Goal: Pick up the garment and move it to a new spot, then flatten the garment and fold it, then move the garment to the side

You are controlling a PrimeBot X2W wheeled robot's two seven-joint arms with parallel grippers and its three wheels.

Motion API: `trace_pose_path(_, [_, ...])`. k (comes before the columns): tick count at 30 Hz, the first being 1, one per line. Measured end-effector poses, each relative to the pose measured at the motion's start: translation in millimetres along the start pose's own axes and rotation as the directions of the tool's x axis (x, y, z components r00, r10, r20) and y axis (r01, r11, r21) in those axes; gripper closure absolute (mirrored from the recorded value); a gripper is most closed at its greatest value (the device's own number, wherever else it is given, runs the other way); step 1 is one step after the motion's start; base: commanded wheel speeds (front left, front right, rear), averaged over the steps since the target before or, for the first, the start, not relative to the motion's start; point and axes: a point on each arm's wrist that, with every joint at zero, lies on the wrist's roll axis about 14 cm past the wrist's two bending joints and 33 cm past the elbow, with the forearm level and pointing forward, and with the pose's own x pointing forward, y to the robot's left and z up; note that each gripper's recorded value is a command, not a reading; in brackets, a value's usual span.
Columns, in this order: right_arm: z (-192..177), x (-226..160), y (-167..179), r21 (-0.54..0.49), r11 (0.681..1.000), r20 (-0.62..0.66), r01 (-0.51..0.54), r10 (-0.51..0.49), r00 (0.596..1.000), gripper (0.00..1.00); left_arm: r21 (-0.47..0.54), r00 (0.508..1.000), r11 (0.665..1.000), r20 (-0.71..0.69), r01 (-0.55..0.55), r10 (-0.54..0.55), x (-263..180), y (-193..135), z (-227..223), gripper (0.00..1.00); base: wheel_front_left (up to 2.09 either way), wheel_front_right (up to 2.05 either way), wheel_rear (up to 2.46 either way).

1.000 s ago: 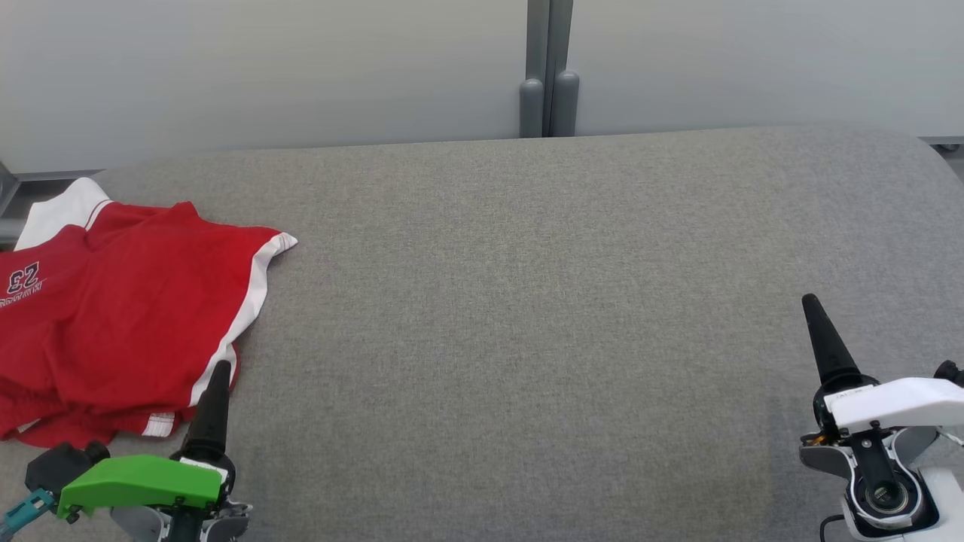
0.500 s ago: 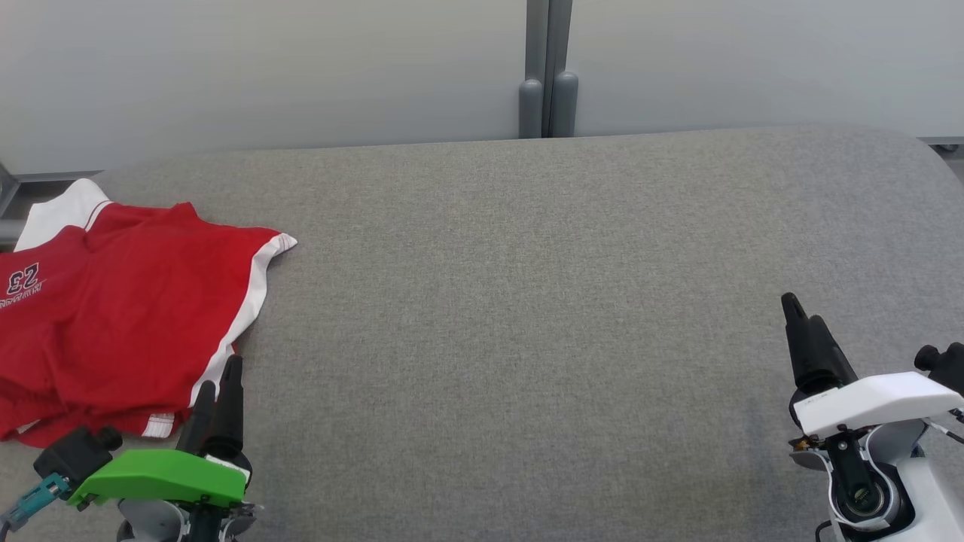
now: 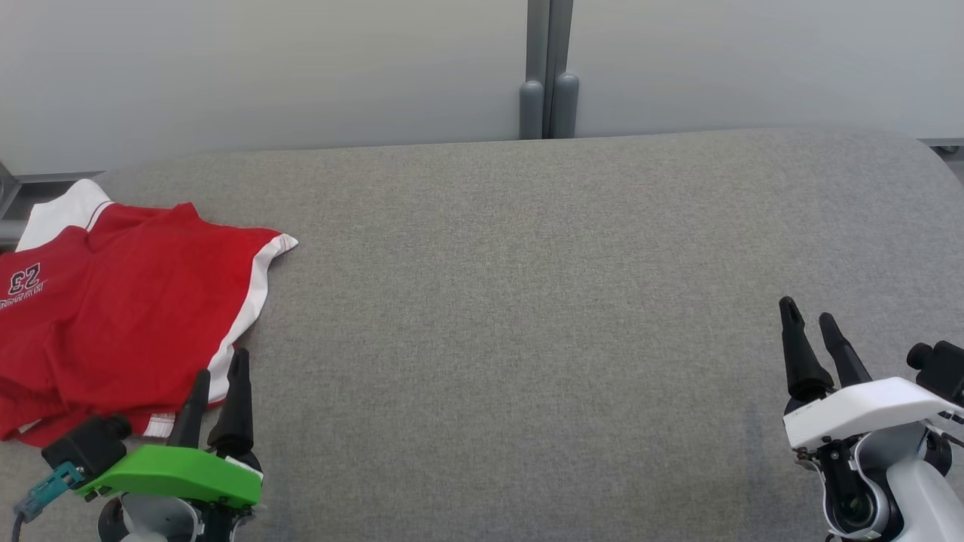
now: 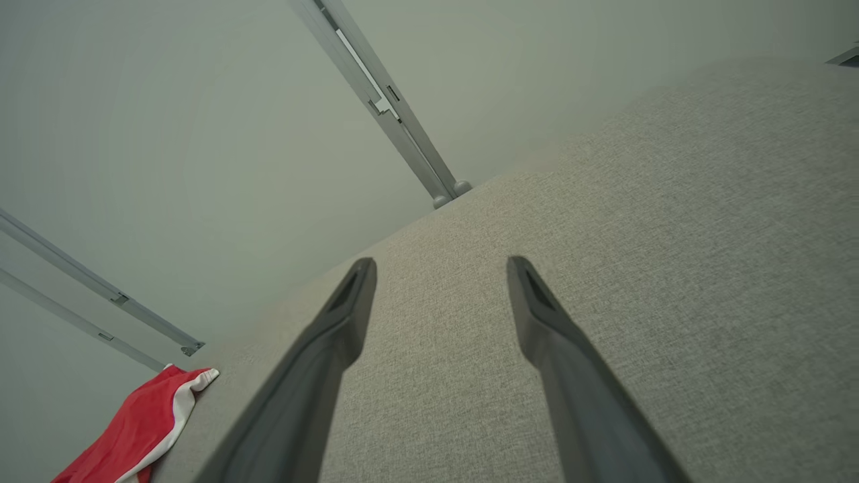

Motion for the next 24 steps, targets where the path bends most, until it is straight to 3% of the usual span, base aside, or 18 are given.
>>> trace_pose_path(9, [7,0,3,-0.12,0.993,0.037,-0.009,0.013,0.999,0.0,0.108,1.0,0.994,0.022,0.014,-0.016,-1,-3,3,0.0,0.0,0.0,0.0])
trace_pose_path(24, [12,-4,10,-0.346,0.938,0.079,-0.028,0.058,0.995,0.0,0.328,0.998,0.944,0.043,0.035,-0.052,-3,-6,4,0.0,0.0,0.0,0.0])
